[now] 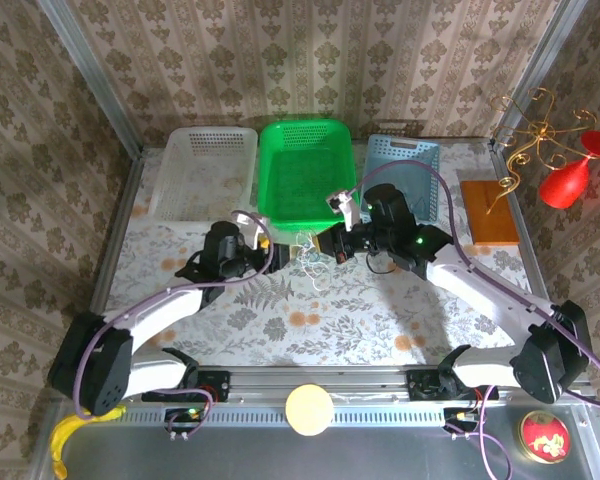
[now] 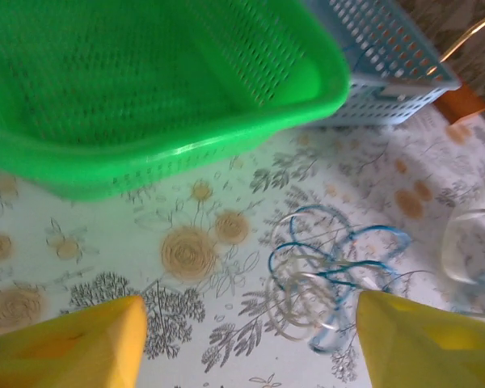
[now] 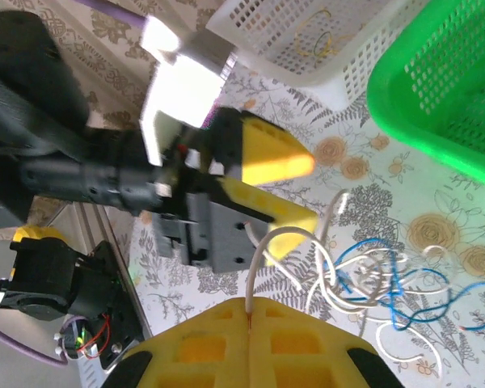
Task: Untangle the cables
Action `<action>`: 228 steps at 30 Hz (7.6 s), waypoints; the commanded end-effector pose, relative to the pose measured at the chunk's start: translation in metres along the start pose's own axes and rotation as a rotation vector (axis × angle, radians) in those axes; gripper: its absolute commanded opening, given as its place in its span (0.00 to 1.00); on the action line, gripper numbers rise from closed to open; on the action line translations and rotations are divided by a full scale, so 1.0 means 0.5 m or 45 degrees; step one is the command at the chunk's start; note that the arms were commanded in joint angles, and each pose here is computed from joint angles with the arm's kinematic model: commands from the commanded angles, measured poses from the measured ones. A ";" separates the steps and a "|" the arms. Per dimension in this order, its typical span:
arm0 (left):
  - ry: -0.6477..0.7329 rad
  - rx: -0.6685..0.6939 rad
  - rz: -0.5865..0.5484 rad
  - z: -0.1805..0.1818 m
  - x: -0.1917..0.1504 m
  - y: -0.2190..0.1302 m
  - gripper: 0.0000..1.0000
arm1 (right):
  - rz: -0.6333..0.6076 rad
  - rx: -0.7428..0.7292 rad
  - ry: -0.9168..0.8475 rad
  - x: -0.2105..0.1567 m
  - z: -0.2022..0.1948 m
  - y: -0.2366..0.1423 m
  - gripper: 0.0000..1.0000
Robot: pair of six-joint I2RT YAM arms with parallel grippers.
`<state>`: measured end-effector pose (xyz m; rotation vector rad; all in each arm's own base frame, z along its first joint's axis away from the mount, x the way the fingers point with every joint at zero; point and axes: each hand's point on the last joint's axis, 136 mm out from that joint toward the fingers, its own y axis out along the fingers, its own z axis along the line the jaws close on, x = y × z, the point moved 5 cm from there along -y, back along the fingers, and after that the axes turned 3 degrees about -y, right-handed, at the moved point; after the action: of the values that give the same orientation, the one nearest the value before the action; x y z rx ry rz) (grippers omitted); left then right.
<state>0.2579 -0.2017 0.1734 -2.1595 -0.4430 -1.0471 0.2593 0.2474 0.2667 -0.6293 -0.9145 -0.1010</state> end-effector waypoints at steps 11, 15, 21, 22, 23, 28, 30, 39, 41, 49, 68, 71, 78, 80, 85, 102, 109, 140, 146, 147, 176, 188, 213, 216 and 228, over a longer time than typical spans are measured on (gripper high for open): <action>-0.001 -0.207 -0.057 -0.045 0.042 -0.045 0.81 | 0.059 0.124 0.028 -0.020 -0.009 0.045 0.00; -0.011 -0.267 -0.048 -0.051 0.040 -0.032 0.83 | 0.049 0.145 0.030 -0.016 -0.003 0.047 0.00; 0.002 -0.352 -0.053 -0.067 0.042 -0.017 0.84 | 0.075 0.158 0.052 -0.020 -0.009 0.070 0.00; 0.007 -0.365 -0.051 -0.070 0.041 -0.015 0.84 | 0.078 0.159 0.053 -0.020 -0.009 0.072 0.00; 0.011 -0.378 -0.048 -0.074 0.041 -0.012 0.84 | 0.080 0.164 0.053 -0.020 -0.008 0.076 0.00; 0.013 -0.384 -0.012 -0.076 0.029 0.007 0.85 | 0.079 0.178 0.056 -0.018 -0.003 0.082 0.00; 0.011 -0.376 -0.005 -0.074 0.023 0.014 0.86 | 0.078 0.187 0.053 -0.016 0.002 0.082 0.00; 0.001 -0.327 -0.050 -0.055 0.018 0.046 0.80 | 0.039 0.247 0.042 -0.008 0.040 0.063 0.00; 0.005 -0.334 -0.057 -0.057 0.020 0.054 0.76 | 0.032 0.258 0.053 -0.009 0.042 0.065 0.00; 0.010 -0.343 -0.037 -0.063 0.008 0.077 0.56 | -0.035 0.281 0.019 0.017 0.065 0.035 0.00; -0.063 -0.202 0.039 0.005 -0.090 0.075 0.06 | -0.441 0.216 -0.088 0.181 0.105 -0.174 0.00; -0.068 -0.199 0.046 0.008 -0.095 0.075 0.13 | -0.497 0.215 -0.087 0.195 0.110 -0.196 0.00; -0.074 -0.214 0.030 0.004 -0.086 0.071 0.12 | -0.409 0.180 0.005 0.154 0.066 -0.145 0.00; -0.075 -0.221 0.025 0.000 -0.080 0.068 0.12 | -0.357 0.146 0.045 0.123 0.040 -0.114 0.04; -0.066 -0.227 0.012 -0.010 -0.062 0.058 0.12 | -0.224 0.092 0.151 0.020 -0.009 -0.035 0.32; -0.108 -0.200 0.020 -0.034 -0.010 0.038 0.12 | 0.029 -0.061 0.022 -0.165 -0.014 0.149 0.65; -0.111 -0.205 0.027 -0.044 0.000 0.032 0.12 | -0.012 -0.129 -0.055 -0.154 -0.019 0.166 0.66; -0.100 -0.185 0.024 -0.009 -0.021 0.034 0.53 | -0.164 -0.157 -0.129 -0.042 0.008 0.052 0.00; -0.075 -0.267 -0.004 -0.019 -0.023 0.033 0.63 | -0.147 -0.101 -0.145 -0.025 0.027 0.040 0.00; -0.072 -0.280 -0.003 -0.021 -0.025 0.033 0.64 | -0.148 -0.093 -0.146 -0.023 0.030 0.039 0.00; -0.065 -0.387 0.011 -0.026 -0.060 0.036 0.76 | -0.276 0.132 -0.079 0.062 0.064 0.011 0.00; -0.059 -0.419 0.030 -0.030 -0.074 0.051 0.77 | -0.301 0.174 -0.083 0.081 0.079 0.003 0.00; -0.026 -0.528 0.046 -0.062 -0.091 0.064 0.79 | -0.340 0.215 -0.069 0.097 0.094 -0.011 0.00; -0.020 -0.533 0.038 -0.065 -0.085 0.070 0.79 | -0.355 0.234 -0.055 0.099 0.099 -0.013 0.00; 0.005 -0.554 -0.027 -0.074 -0.059 0.094 0.56 | -0.384 0.263 -0.009 0.097 0.102 -0.011 0.00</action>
<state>0.2388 -0.2538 0.1295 -2.5257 -0.2095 -1.1520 0.2573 0.2805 0.3175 -0.3484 -0.9865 -0.2589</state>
